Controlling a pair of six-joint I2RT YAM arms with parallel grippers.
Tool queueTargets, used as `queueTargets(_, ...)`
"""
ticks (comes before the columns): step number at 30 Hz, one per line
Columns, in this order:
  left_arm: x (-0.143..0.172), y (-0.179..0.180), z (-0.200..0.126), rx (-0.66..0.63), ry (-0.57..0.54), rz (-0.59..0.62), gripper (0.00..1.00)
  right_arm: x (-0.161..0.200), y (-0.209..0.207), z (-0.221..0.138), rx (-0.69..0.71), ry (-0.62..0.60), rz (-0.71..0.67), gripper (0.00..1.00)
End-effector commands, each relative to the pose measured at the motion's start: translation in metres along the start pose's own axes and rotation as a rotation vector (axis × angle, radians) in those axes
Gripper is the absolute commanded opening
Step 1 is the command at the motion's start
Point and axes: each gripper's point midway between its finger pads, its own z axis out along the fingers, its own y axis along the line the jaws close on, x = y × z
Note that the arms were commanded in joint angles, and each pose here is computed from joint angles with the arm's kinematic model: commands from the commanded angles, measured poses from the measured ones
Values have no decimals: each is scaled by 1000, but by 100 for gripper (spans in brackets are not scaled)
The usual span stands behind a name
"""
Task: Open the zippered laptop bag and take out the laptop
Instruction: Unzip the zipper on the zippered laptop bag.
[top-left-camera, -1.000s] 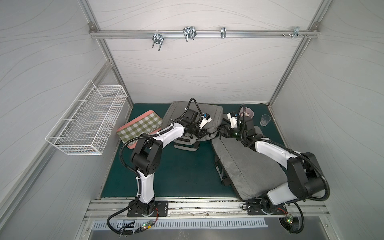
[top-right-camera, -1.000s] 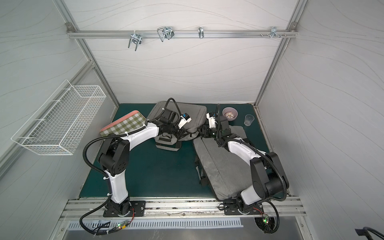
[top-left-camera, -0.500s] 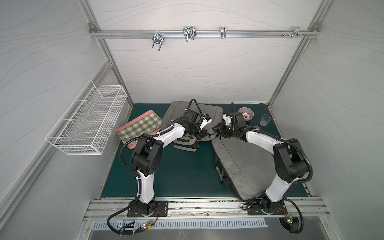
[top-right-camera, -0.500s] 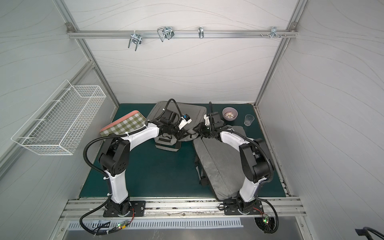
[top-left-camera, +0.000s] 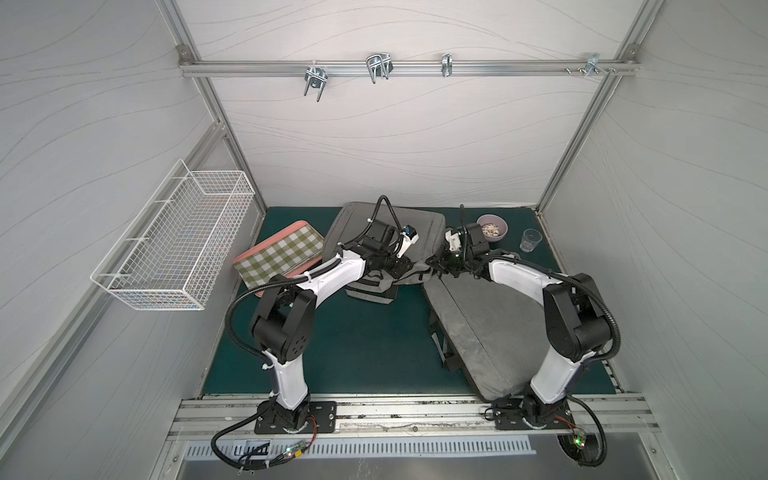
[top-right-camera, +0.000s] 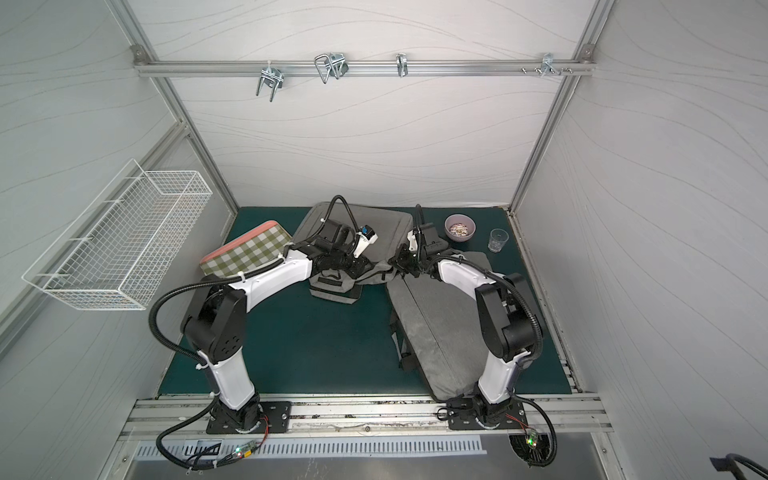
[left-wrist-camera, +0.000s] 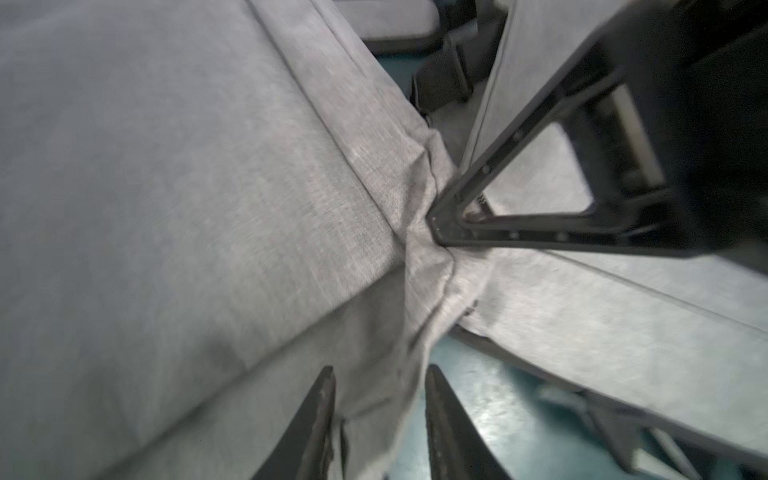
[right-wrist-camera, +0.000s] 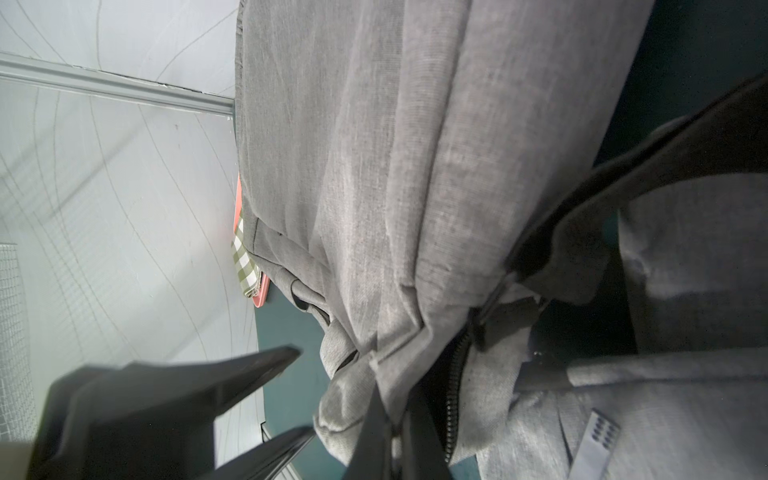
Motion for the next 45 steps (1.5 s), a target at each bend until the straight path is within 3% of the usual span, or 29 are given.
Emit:
queueTargets(1, -4, -40, -15, 46, -78, -56, 36, -3, 35, -10, -90, 7, -12, 0)
queueTargets(4, 10, -48, -2, 82, -120, -97, 27, -2, 39, -12, -102, 16, -10, 0)
queueTargets(9, -9, -49, 12, 121, -312, -50, 27, 1, 43, -16, -115, 23, -2, 0)
queueTargets(15, -9, -24, 42, 86, -314, -83, 27, 0, 44, -20, -114, 23, 4, 0)
queueTargets(20, -19, -7, 44, 80, -365, -93, 29, -3, 42, -22, -117, 26, 13, 0)
queueTargets(29, -33, -11, 48, 152, -404, -78, 30, -2, 38, -21, -117, 32, 31, 0)
queueTargets(40, -34, -14, 60, 150, -401, -83, 14, 2, 36, -23, -110, 36, 44, 0)
queueTargets(45, -34, -16, 60, 154, -395, -79, 0, 5, 33, -22, -100, 38, 45, 0)
